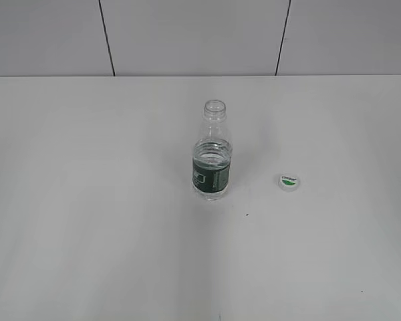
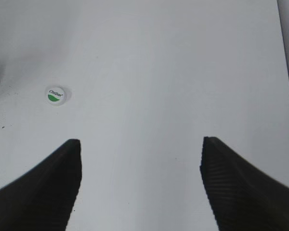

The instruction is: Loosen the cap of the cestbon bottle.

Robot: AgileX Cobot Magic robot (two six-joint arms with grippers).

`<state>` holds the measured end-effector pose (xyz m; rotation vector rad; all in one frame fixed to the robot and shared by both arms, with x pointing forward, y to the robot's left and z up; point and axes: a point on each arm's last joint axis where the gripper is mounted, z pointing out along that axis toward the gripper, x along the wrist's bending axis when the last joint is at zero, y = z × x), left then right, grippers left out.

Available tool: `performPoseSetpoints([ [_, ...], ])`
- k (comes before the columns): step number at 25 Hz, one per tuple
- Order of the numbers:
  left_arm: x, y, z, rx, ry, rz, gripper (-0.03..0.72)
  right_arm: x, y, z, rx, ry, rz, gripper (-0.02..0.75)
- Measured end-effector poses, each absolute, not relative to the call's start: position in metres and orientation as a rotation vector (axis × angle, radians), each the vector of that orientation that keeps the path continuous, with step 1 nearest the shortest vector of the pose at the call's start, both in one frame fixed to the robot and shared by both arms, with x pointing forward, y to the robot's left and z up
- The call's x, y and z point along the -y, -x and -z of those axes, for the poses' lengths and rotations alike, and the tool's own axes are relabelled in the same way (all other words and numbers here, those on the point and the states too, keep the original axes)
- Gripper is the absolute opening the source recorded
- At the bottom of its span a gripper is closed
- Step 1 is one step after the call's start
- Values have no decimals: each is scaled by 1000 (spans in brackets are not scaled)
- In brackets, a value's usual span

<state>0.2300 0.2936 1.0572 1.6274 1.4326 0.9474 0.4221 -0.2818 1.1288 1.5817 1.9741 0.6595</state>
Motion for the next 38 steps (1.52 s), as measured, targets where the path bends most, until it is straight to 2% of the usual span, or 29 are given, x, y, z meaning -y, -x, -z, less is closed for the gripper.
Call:
performPoseSetpoints([
  [8,-292,-230,-1057,-1427,-1622,-930,559,289,-345,-1131,-1860,-1415,-777,588],
  [20,-289,-230,-1058,-1411,-1610,-885,559,295,-262,-1074,-1791,-1349,-887,588],
  [32,-289,-230,-1058,-1411,-1610,-885,557,296,-230,-1056,-1766,-1316,-939,588],
  [38,-289,-230,-1058,-1411,-1610,-885,517,296,-229,-1056,-1758,-1310,-945,588],
])
